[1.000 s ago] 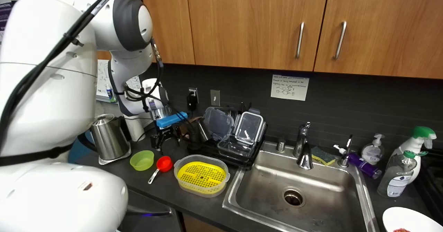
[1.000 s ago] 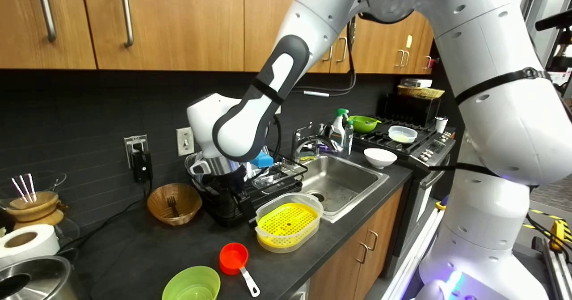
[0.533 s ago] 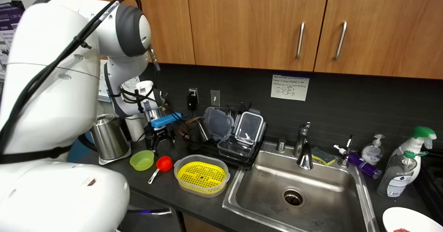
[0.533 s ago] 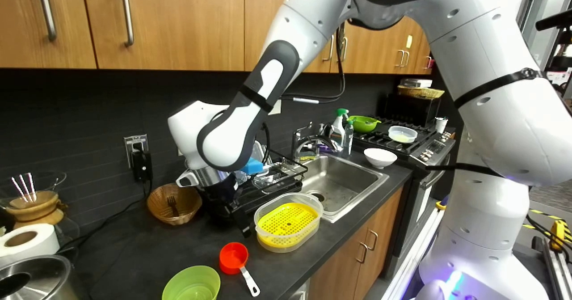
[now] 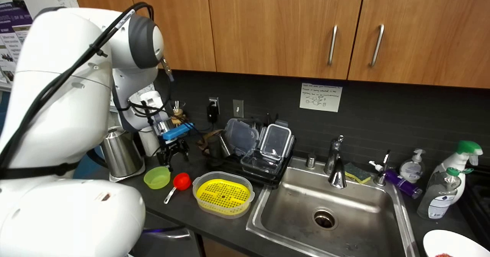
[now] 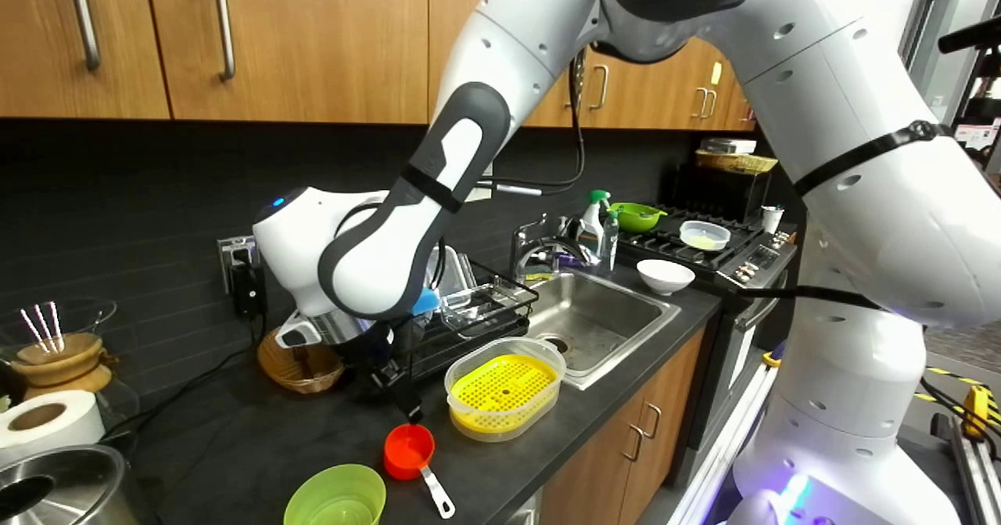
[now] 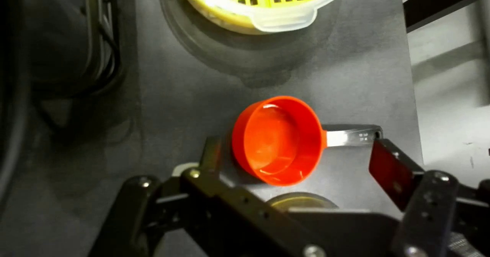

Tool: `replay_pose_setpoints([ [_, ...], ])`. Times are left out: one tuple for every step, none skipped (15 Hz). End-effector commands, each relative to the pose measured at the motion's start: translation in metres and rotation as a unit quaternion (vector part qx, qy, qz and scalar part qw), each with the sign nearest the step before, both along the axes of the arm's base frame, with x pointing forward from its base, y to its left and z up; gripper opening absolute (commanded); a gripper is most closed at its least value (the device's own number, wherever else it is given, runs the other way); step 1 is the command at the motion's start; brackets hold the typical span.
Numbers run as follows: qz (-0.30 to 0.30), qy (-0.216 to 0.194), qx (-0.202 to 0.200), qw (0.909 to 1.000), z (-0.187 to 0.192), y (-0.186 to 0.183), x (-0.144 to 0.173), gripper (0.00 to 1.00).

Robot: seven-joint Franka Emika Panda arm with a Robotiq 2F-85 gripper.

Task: Pick up the light green bowel far left and place it in the clear bowl with yellow inside it

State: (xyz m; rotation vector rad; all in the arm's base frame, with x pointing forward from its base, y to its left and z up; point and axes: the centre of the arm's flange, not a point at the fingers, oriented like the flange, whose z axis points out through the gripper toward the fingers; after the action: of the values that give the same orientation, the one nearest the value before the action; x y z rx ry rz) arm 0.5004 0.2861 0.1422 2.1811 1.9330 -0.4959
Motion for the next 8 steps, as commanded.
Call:
replay_pose_setpoints([
  [0.056,-0.019,0.026,0.9979,-0.0018,0.0083,0.0122,1.0],
  [0.07,-0.021,0.035,0.9967,-0.0029,0.011,0.0139,1.0],
  [0.08,-0.021,0.04,0.9958,-0.0045,0.0127,0.0152,1.0],
  [0.09,-0.017,0.047,0.9947,-0.0055,0.0145,0.0157,1.0],
  [0.099,-0.012,0.052,0.9936,-0.007,0.0156,0.0154,1.0],
  [0.108,-0.009,0.057,0.9925,-0.0087,0.0164,0.015,1.0],
  [0.116,-0.009,0.061,0.9913,-0.0093,0.0166,0.0161,1.0],
  [0.125,-0.005,0.066,0.99,-0.01,0.0173,0.0167,1.0],
])
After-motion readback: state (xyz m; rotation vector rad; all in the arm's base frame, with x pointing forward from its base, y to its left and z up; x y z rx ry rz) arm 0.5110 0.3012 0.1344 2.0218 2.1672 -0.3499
